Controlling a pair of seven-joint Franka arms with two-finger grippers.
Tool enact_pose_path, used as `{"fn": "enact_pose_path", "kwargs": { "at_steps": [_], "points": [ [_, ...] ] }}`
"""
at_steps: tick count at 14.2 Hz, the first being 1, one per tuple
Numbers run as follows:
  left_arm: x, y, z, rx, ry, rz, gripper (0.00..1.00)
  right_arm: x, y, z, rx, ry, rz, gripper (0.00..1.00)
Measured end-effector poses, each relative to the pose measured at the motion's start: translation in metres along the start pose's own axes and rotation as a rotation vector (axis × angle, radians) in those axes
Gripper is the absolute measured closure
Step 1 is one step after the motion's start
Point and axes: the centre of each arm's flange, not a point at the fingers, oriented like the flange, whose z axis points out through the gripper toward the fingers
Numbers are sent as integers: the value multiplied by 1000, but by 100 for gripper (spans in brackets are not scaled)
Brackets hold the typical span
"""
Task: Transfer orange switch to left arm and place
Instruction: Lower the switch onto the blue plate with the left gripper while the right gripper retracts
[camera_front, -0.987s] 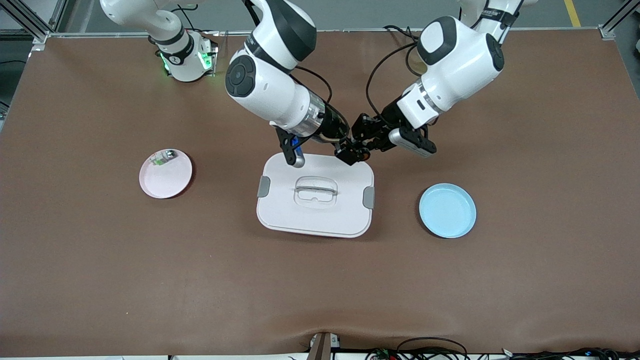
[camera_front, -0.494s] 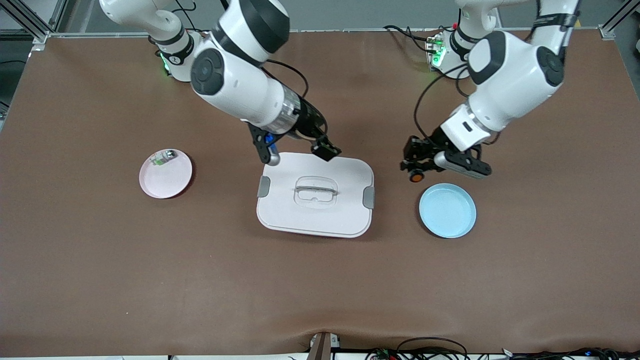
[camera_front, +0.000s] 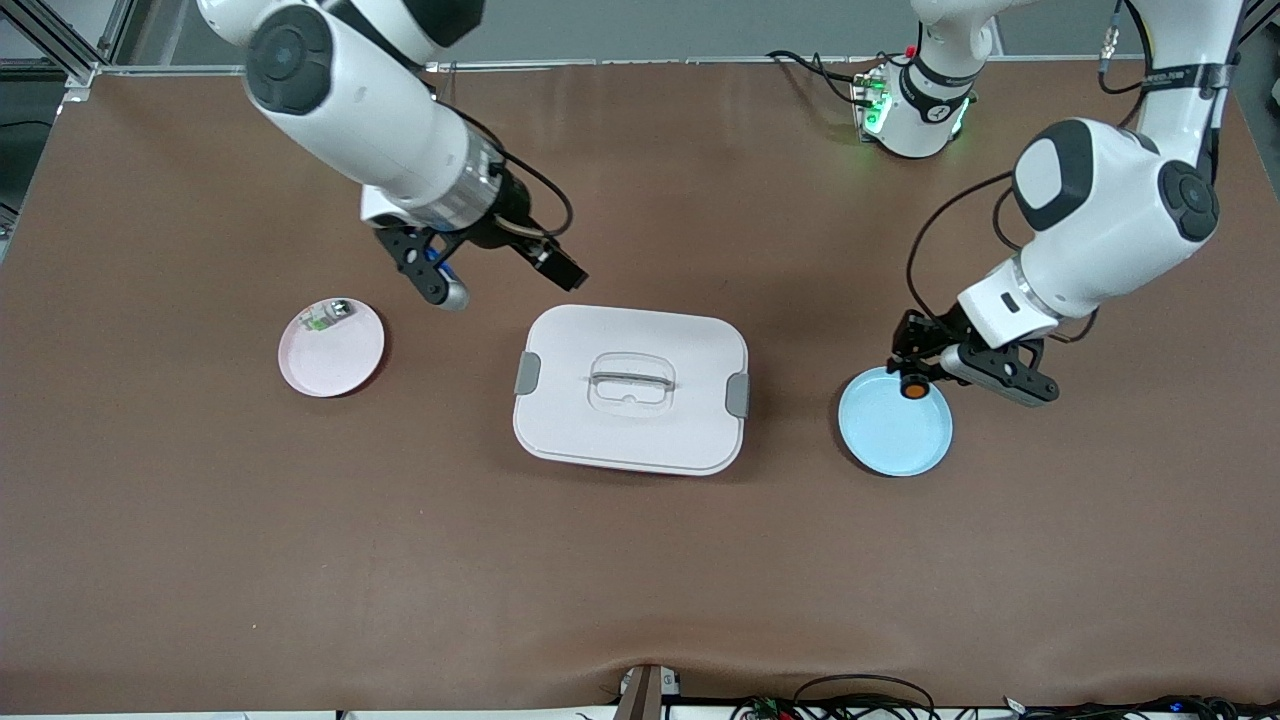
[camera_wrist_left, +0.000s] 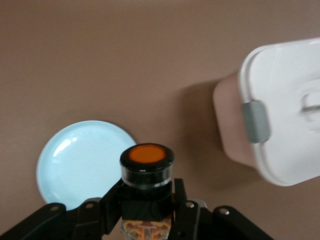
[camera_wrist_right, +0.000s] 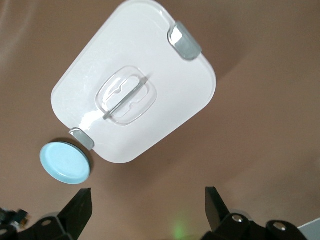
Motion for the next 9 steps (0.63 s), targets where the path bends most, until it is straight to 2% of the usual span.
{"fn": "enact_pose_path", "kwargs": {
  "at_steps": [3, 5, 7, 9],
  "points": [
    [-4, -16, 30, 103, -92, 164, 57, 55, 36, -31, -45, -17, -154, 0],
    [-6, -25, 57, 118, -148, 270, 57, 98, 64, -52, -60, -16, -211, 0],
    [-11, -32, 85, 144, -210, 390, 57, 127, 90, -69, -117, 40, -310, 0],
    [-16, -39, 108, 177, -269, 497, 57, 140, 110, -80, -152, 74, -398, 0]
  ]
}}
